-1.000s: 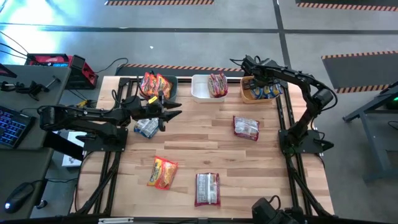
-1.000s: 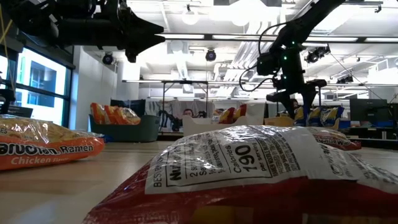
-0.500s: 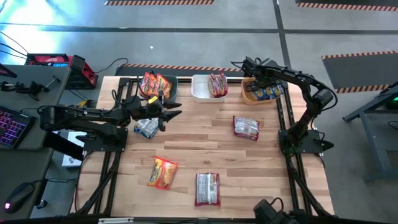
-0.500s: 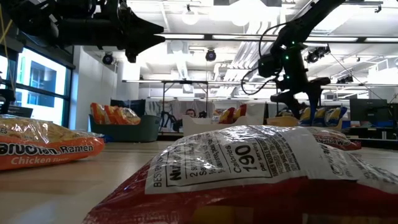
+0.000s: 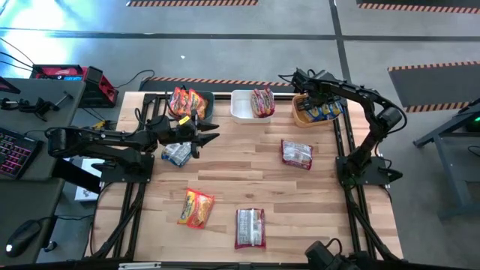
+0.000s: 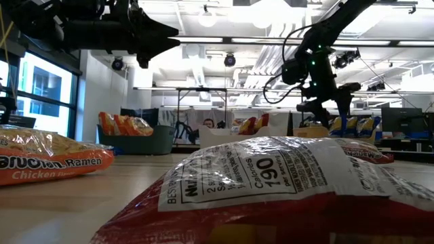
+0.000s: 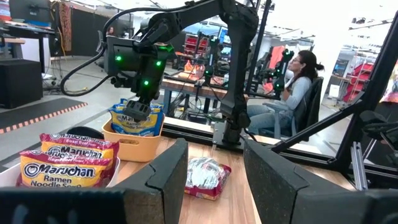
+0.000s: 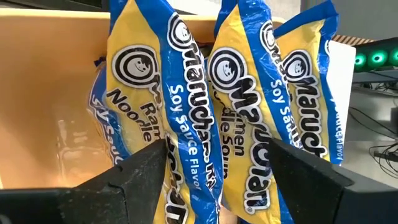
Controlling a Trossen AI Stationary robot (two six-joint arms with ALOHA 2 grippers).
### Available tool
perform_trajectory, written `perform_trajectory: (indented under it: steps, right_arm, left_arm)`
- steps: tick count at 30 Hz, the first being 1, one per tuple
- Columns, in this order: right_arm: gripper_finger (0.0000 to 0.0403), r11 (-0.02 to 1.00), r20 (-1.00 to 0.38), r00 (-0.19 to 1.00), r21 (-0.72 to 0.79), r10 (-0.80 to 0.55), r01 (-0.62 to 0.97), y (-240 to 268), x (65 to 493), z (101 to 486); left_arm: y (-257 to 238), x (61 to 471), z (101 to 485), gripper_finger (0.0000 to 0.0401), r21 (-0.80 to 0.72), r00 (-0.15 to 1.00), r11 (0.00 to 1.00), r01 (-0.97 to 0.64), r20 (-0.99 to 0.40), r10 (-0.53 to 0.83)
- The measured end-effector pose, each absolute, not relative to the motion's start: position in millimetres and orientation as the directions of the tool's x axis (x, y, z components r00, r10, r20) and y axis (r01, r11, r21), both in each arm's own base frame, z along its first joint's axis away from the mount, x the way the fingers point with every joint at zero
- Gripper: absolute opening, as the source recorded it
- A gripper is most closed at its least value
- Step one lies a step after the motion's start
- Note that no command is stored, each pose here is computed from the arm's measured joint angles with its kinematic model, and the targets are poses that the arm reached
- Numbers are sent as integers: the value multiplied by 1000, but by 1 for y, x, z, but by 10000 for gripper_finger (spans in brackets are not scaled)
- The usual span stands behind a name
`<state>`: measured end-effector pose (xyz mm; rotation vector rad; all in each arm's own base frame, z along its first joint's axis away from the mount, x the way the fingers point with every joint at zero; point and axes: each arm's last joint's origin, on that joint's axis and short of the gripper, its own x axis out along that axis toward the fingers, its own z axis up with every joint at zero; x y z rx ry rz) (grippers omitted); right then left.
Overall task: Sort Maruchan noodles
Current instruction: Put the top right blue noodle pack into the yellow bin, then adjust the yellow bin
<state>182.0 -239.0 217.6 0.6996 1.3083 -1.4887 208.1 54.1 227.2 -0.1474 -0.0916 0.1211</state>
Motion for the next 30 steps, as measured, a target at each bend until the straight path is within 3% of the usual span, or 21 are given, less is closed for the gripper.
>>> perform_trajectory:
  steps: [9, 18, 21, 25, 28, 30]
  right_arm:
    - [271, 129, -869, -292, -369, -401, 921, -245, 199, 258]
    - [257, 319, -857, -200, -380, -475, 868, -228, 223, 321]
    - [215, 374, -864, -202, -396, -461, 839, -211, 219, 328]
    - [110, 405, -868, -186, -392, -461, 826, -176, 197, 320]
    - [25, 418, -880, -92, -310, -466, 854, -146, 179, 304]
    - [13, 436, -882, 22, -210, -470, 875, -130, 173, 289]
  left_arm:
    - [54, 208, 227, 144, -151, 989, 982, -113, 82, 127]
    - [54, 208, 226, 144, -153, 989, 981, -115, 70, 127]
    - [54, 208, 224, 144, -156, 991, 981, -118, 47, 127]
    - [54, 208, 221, 144, -161, 992, 979, -124, 13, 127]
    - [54, 208, 219, 144, -163, 992, 978, -126, -3, 127]
    - [54, 208, 219, 144, -161, 992, 979, -126, -1, 128]
